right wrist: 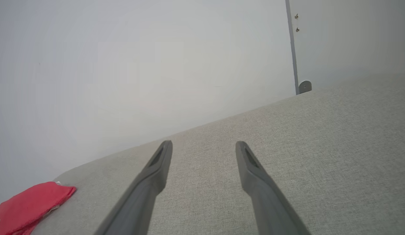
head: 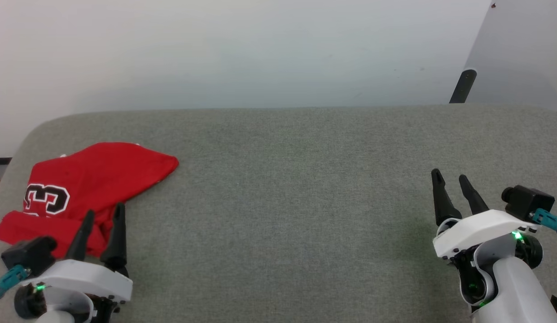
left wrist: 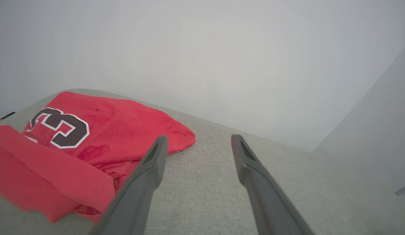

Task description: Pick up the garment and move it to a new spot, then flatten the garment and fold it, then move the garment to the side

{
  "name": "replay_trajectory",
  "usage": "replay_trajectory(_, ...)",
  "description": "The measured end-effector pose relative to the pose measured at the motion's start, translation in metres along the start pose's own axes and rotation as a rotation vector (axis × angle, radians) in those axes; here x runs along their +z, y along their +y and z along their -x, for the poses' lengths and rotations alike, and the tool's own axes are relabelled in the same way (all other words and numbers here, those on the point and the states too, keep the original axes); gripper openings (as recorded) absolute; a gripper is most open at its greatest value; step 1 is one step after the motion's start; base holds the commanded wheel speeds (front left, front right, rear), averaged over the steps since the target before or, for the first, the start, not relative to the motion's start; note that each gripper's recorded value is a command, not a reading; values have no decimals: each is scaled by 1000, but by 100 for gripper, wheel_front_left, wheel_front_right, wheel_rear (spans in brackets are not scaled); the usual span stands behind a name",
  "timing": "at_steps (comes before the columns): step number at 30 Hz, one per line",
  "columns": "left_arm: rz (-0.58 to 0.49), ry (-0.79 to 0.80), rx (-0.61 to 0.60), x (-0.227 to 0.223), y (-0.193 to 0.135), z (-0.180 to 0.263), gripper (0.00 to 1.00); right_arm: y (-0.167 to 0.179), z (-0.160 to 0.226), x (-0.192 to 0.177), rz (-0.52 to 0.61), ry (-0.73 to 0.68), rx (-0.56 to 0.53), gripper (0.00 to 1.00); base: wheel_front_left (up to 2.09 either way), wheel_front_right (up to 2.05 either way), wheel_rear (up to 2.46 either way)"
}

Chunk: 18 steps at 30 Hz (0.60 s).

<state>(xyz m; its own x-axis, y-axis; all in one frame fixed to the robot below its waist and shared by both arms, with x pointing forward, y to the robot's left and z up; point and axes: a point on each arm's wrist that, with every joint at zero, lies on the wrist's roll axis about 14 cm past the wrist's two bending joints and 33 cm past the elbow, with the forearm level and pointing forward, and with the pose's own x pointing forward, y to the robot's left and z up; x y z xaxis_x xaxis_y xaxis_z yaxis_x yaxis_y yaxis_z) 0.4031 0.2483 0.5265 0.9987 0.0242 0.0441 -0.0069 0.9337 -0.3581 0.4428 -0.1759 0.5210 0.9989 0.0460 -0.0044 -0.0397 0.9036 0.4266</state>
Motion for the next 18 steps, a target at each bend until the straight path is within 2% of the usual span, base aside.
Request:
replay_trajectory(11,-117,-10,-24,2,-1,-1,100,7,-2,2,141,-5,30,100,0,0,0)
replay_trajectory(18,-147,-17,-22,3,3,-2,100,10,-3,5,217,-15,44,100,0,0,0)
